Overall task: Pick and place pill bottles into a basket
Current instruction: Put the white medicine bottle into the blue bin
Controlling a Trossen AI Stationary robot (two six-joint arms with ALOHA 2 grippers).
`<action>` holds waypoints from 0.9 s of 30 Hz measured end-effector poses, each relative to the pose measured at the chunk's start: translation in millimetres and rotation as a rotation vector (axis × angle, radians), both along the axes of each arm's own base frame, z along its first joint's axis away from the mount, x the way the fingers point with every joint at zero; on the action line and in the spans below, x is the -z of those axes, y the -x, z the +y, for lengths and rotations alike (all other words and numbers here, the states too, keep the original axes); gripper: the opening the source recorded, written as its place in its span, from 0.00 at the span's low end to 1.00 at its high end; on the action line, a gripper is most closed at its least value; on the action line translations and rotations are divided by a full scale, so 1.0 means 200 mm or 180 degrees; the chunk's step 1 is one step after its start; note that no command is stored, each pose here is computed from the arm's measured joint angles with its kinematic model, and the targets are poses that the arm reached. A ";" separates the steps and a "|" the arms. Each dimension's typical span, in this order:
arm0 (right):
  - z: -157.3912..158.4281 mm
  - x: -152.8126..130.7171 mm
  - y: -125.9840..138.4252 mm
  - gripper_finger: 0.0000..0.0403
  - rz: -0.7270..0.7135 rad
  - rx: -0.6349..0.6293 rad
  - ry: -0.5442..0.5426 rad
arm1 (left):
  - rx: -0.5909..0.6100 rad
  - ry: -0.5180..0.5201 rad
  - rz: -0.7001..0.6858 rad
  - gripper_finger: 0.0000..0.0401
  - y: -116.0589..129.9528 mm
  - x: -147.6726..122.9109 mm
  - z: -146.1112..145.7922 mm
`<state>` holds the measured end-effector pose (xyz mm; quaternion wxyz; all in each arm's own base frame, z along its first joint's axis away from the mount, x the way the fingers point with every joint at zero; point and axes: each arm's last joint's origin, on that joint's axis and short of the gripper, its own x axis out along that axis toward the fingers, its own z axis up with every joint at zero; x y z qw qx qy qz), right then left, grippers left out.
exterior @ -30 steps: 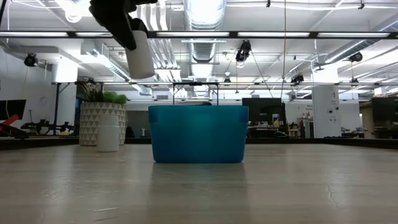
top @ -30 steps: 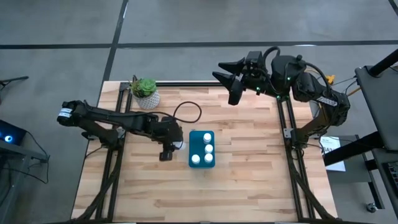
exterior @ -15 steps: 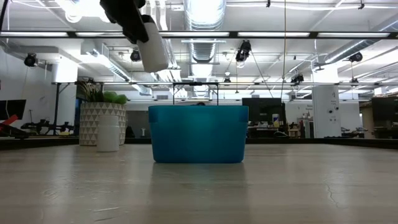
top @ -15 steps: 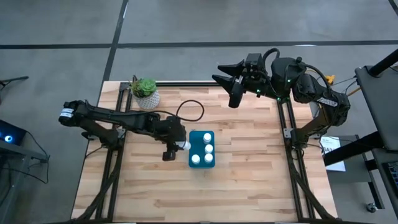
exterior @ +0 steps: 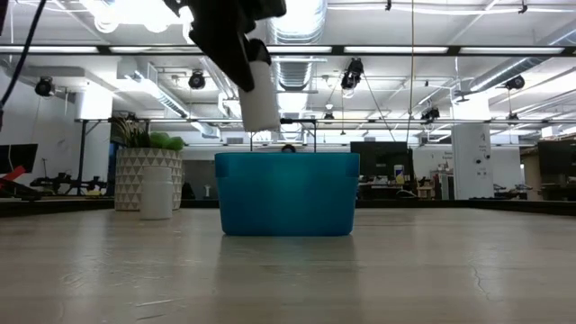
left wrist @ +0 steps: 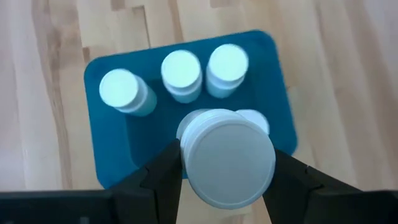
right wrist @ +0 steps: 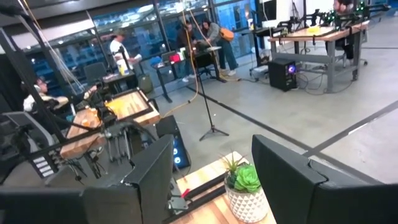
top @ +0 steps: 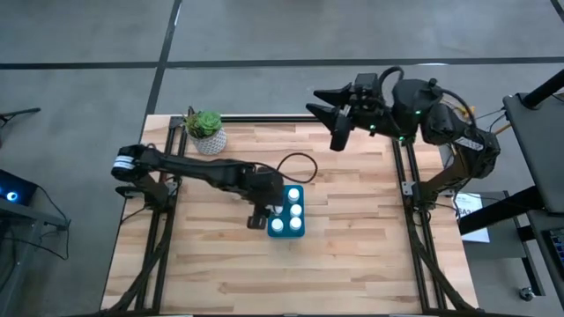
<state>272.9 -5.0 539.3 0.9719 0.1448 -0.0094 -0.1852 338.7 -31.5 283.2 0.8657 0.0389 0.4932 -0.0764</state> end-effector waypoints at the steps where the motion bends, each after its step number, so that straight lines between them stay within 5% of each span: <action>1: 0.00 -0.01 0.01 0.52 -0.0020 0.0001 0.0000 | 0.0002 -0.0009 0.0021 0.40 -0.01 0.01 0.01; 27: 0.00 -0.03 0.08 0.52 -0.0017 0.0003 0.0045 | -0.0053 0.0079 0.0607 0.42 -0.15 0.32 0.09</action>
